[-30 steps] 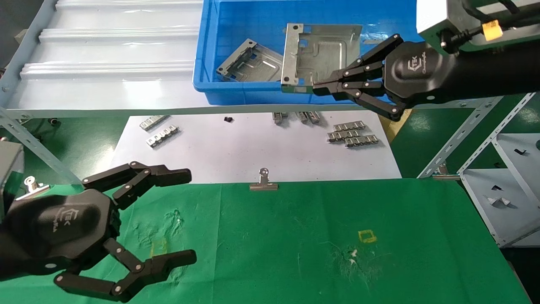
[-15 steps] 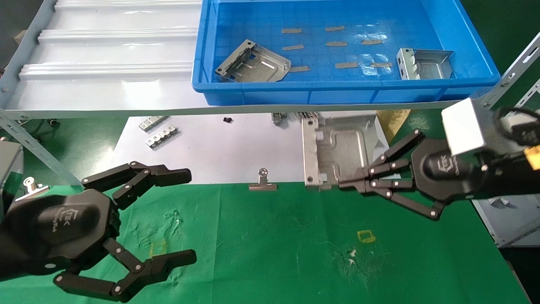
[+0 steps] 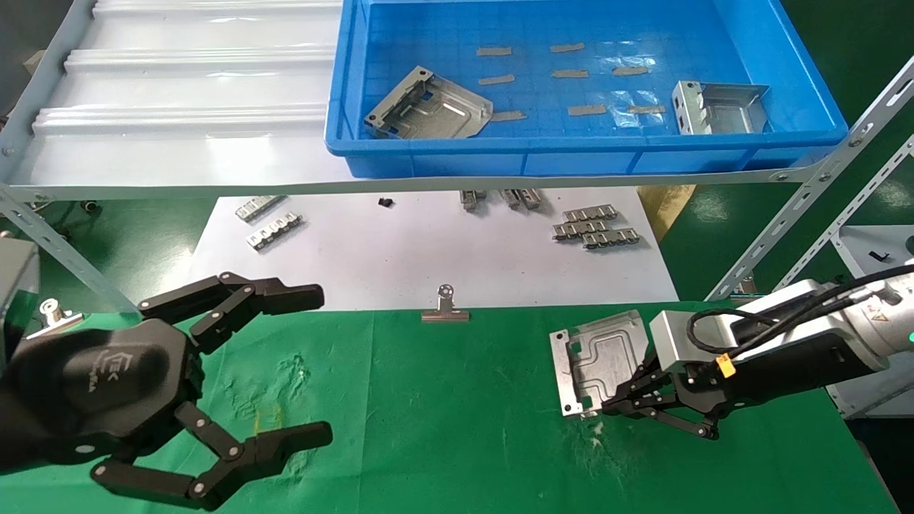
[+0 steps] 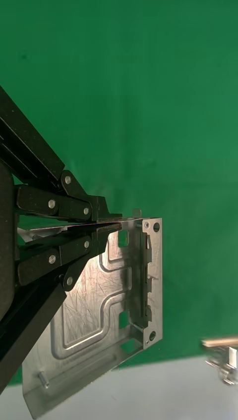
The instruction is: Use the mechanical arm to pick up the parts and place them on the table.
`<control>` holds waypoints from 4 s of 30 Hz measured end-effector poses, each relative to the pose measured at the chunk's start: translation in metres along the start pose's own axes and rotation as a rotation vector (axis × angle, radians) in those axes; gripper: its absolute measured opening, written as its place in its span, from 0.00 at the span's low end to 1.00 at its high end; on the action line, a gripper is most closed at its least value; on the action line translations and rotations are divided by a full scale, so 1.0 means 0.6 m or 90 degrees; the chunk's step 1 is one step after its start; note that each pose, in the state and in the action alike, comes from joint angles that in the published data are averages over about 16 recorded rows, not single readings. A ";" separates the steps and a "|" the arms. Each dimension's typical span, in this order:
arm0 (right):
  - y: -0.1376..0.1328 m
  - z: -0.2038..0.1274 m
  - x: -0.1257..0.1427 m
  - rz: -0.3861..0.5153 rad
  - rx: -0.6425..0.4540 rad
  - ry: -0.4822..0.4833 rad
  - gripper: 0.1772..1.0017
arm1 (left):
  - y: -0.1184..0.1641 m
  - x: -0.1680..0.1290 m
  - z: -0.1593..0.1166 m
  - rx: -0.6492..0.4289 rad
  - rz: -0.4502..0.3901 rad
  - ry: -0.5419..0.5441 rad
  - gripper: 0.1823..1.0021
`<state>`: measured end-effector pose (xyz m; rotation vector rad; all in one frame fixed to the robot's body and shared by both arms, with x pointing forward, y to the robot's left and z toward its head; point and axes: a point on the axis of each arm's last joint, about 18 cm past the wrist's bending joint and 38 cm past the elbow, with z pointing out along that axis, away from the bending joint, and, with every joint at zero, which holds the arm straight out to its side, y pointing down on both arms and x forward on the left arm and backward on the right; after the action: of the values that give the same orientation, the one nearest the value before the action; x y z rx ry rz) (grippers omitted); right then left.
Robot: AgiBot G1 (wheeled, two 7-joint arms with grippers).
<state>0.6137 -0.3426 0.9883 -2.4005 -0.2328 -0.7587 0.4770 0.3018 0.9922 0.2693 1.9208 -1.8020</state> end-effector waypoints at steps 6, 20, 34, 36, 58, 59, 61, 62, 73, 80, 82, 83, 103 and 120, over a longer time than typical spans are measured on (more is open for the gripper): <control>0.032 0.027 -0.002 0.015 -0.043 -0.024 0.02 | 0.000 0.000 0.000 0.000 0.000 0.000 1.00; 0.081 0.051 -0.010 0.019 -0.095 -0.035 0.02 | 0.000 0.000 0.000 0.000 0.000 0.000 1.00; 0.077 0.046 0.007 0.009 -0.064 0.010 0.08 | 0.000 0.000 0.000 0.000 0.000 0.000 1.00; 0.069 0.042 0.011 0.015 -0.043 0.020 0.09 | 0.000 0.000 0.000 0.000 0.000 0.000 1.00; 0.031 0.033 0.020 0.045 0.070 0.061 0.62 | 0.000 0.000 0.000 0.000 0.000 0.000 1.00; 0.030 0.035 0.019 0.046 0.075 0.060 0.65 | 0.000 0.000 0.000 0.000 0.000 0.000 1.00; 0.028 0.041 0.016 0.049 0.087 0.058 0.69 | 0.000 0.000 0.000 0.000 0.000 0.000 1.00; 0.027 0.043 0.014 0.051 0.094 0.058 0.72 | 0.000 0.000 0.000 0.000 0.000 0.000 1.00; 0.000 0.069 -0.011 0.079 0.206 0.058 0.93 | 0.000 0.000 0.000 0.000 0.000 0.000 1.00; -0.019 0.069 -0.030 0.096 0.275 0.061 0.98 | 0.000 0.000 0.000 0.000 0.000 0.000 1.00; -0.024 0.067 -0.036 0.100 0.294 0.062 0.99 | 0.000 0.000 0.000 0.000 0.000 0.000 1.00; -0.027 0.066 -0.039 0.102 0.303 0.062 0.99 | 0.000 0.000 0.000 0.000 0.000 0.000 1.00; -0.083 0.002 -0.109 0.122 0.450 0.071 1.00 | 0.000 0.000 0.000 0.000 0.000 0.000 1.00; -0.127 -0.063 -0.177 0.112 0.508 0.063 1.00 | 0.000 0.000 0.000 0.000 0.000 0.000 1.00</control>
<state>0.4839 -0.3022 0.9903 -1.6007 -0.2247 -0.5570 0.4772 0.3020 0.9922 0.2685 1.9204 -1.8023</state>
